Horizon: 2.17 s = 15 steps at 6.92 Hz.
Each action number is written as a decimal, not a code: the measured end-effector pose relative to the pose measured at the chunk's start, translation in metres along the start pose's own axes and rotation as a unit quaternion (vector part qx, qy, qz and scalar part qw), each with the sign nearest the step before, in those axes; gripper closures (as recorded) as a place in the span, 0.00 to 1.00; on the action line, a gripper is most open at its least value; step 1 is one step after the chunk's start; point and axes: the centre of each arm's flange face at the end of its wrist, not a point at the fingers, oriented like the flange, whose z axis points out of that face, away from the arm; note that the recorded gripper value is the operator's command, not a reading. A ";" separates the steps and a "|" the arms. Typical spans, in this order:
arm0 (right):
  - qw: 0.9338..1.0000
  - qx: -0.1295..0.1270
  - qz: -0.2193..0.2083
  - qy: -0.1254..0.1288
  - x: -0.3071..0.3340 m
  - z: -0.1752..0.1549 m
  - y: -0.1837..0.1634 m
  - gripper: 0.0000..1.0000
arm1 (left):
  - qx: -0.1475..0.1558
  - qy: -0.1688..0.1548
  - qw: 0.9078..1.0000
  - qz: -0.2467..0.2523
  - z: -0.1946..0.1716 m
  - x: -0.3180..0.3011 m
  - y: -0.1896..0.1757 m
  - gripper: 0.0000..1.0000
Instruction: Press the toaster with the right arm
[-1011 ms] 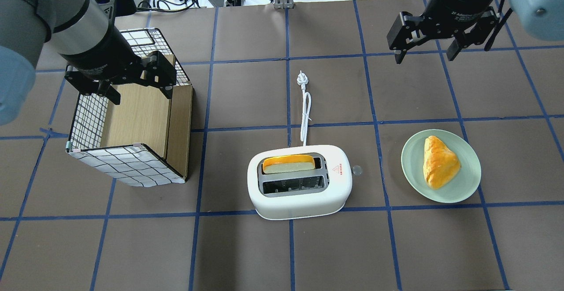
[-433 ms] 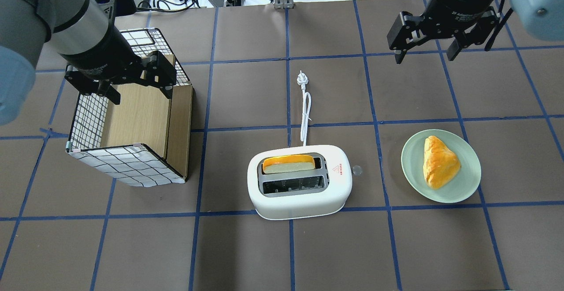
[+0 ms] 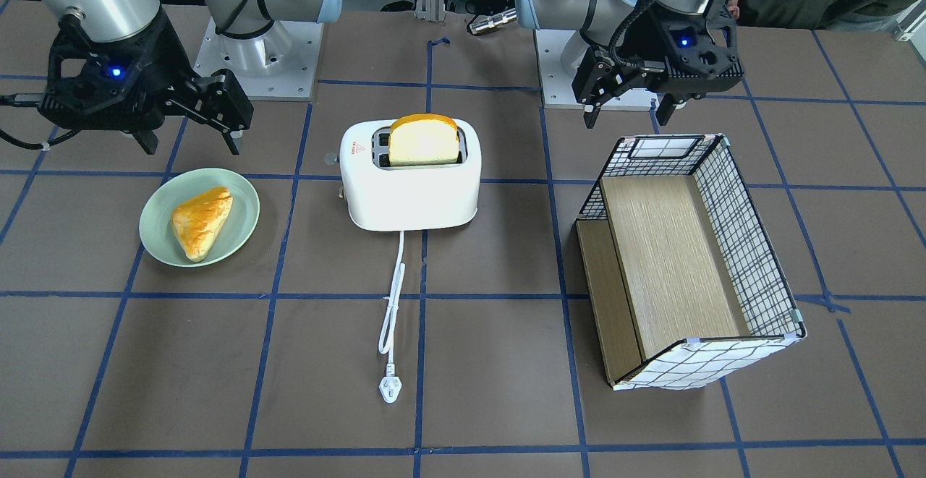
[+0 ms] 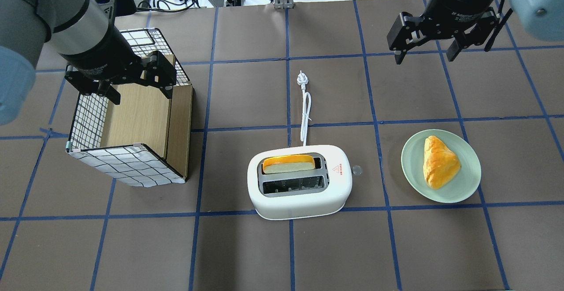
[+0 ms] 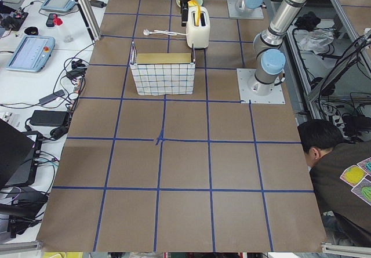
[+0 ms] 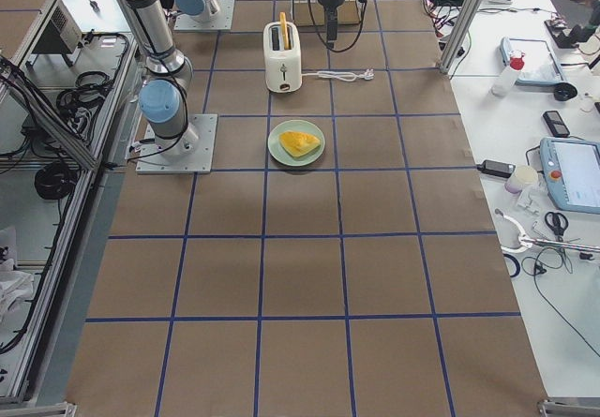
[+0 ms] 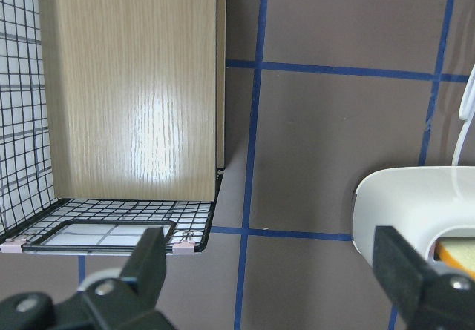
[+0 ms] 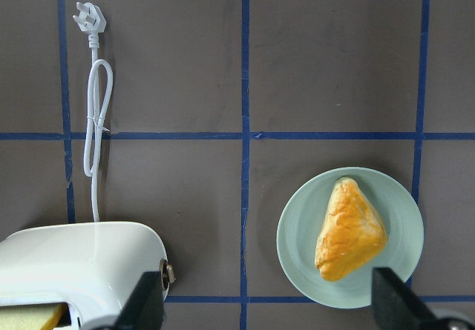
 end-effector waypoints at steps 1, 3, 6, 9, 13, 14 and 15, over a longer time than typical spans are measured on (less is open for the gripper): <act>1.000 -0.025 0.001 -0.002 0.000 0.004 0.006 0.57 | 0.000 0.000 1.000 0.000 0.000 0.000 0.000 0.00; 0.996 -0.090 0.025 -0.006 -0.002 0.013 0.023 1.00 | 0.000 0.000 1.000 0.000 0.000 0.000 0.000 0.00; 0.989 -0.135 0.061 -0.008 -0.004 0.032 0.047 1.00 | 0.000 0.000 1.000 0.000 0.000 0.000 0.000 0.00; 0.981 -0.176 0.071 -0.044 -0.012 0.069 0.066 1.00 | 0.000 0.000 1.000 0.000 0.000 0.000 0.000 0.00; 0.971 -0.202 0.082 -0.103 -0.025 0.133 0.078 1.00 | 0.000 0.000 1.000 0.000 0.000 0.000 0.000 0.00; 0.969 -0.199 0.085 -0.116 -0.027 0.145 0.073 1.00 | 0.000 0.000 1.000 0.000 0.000 0.000 0.000 0.00; 0.968 -0.196 0.087 -0.129 -0.029 0.154 0.067 1.00 | 0.000 0.000 1.000 0.000 0.000 0.000 0.000 0.00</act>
